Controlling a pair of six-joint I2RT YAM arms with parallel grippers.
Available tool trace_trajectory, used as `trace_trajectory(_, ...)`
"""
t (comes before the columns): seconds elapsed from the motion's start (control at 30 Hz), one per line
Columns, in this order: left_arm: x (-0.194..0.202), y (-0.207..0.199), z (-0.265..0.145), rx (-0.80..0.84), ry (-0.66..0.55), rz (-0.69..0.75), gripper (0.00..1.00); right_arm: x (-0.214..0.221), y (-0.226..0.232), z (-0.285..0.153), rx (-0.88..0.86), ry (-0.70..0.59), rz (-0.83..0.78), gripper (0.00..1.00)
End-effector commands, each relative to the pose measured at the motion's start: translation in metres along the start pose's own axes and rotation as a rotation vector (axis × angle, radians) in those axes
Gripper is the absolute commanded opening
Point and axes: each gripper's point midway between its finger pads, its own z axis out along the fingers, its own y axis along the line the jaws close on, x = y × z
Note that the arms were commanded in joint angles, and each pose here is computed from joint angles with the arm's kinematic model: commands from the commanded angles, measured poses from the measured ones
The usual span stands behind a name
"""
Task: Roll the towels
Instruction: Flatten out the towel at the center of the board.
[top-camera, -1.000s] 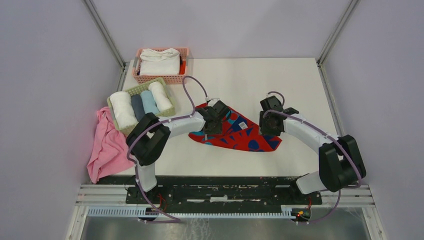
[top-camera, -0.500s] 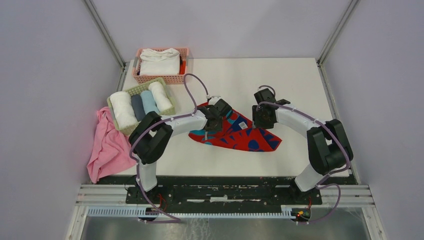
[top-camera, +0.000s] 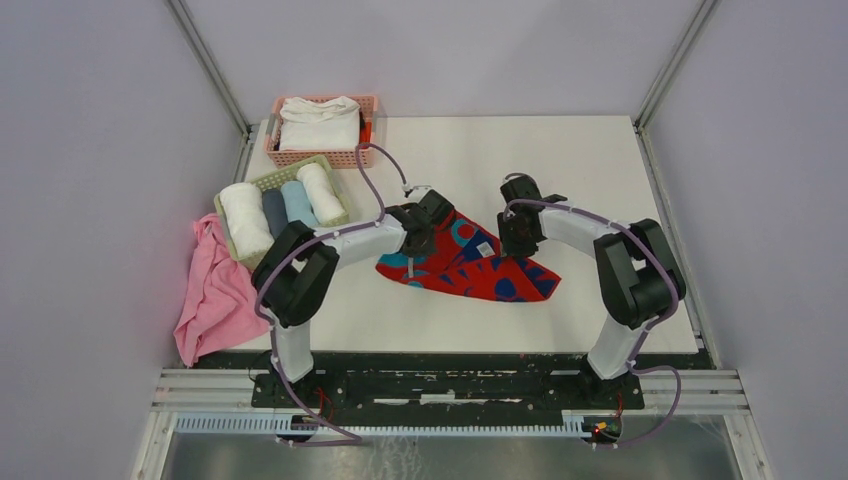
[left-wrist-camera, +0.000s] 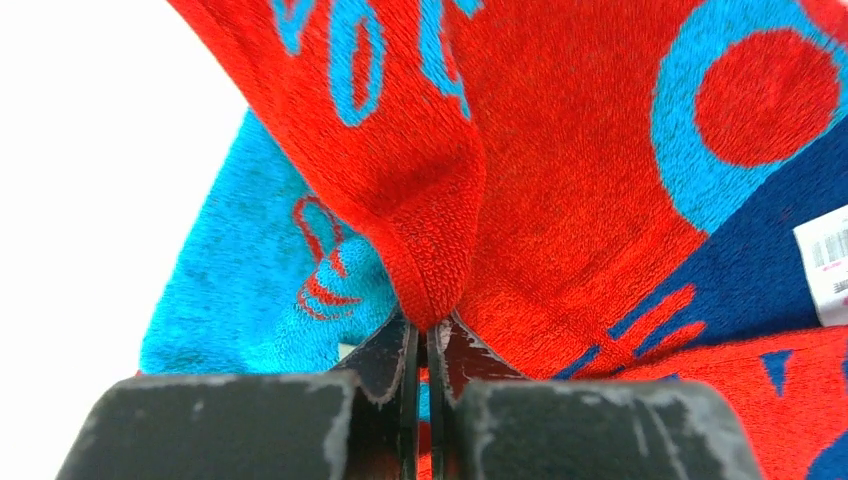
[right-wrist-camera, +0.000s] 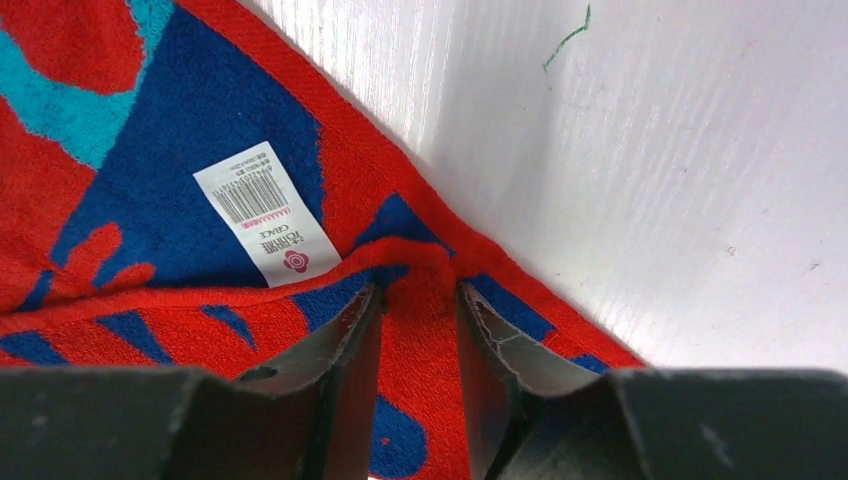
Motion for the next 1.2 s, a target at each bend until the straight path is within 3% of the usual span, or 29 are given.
trace_trajectory(0.0,-0.043,0.007,-0.03,0.064,-0.086,-0.035,0.03,-0.012,0.009,0.0,-0.037,-0.023,-0.019,0.37)
trace_trajectory(0.17,-0.06,0.028,-0.049,0.127,-0.079,-0.095,0.03,-0.02,0.008,-0.017,-0.037,-0.061,-0.026,0.19)
trace_trajectory(0.37,-0.084,0.066,-0.069,0.174,-0.085,-0.184,0.03,-0.037,-0.007,-0.056,0.045,-0.156,-0.021,0.18)
trace_trajectory(0.6,-0.126,0.094,-0.082,0.249,-0.12,-0.284,0.03,-0.076,-0.037,-0.097,0.174,-0.291,0.062,0.06)
trace_trajectory(0.87,-0.198,0.079,-0.097,0.421,-0.171,-0.346,0.03,-0.133,-0.07,-0.134,0.244,-0.381,0.117,0.14)
trace_trajectory(0.97,-0.19,0.072,-0.096,0.465,-0.139,-0.355,0.03,-0.127,-0.077,-0.136,0.276,-0.362,0.107,0.15)
trace_trajectory(1.17,-0.116,0.084,-0.071,0.429,-0.028,-0.404,0.03,-0.061,-0.086,-0.118,0.271,-0.293,0.156,0.17)
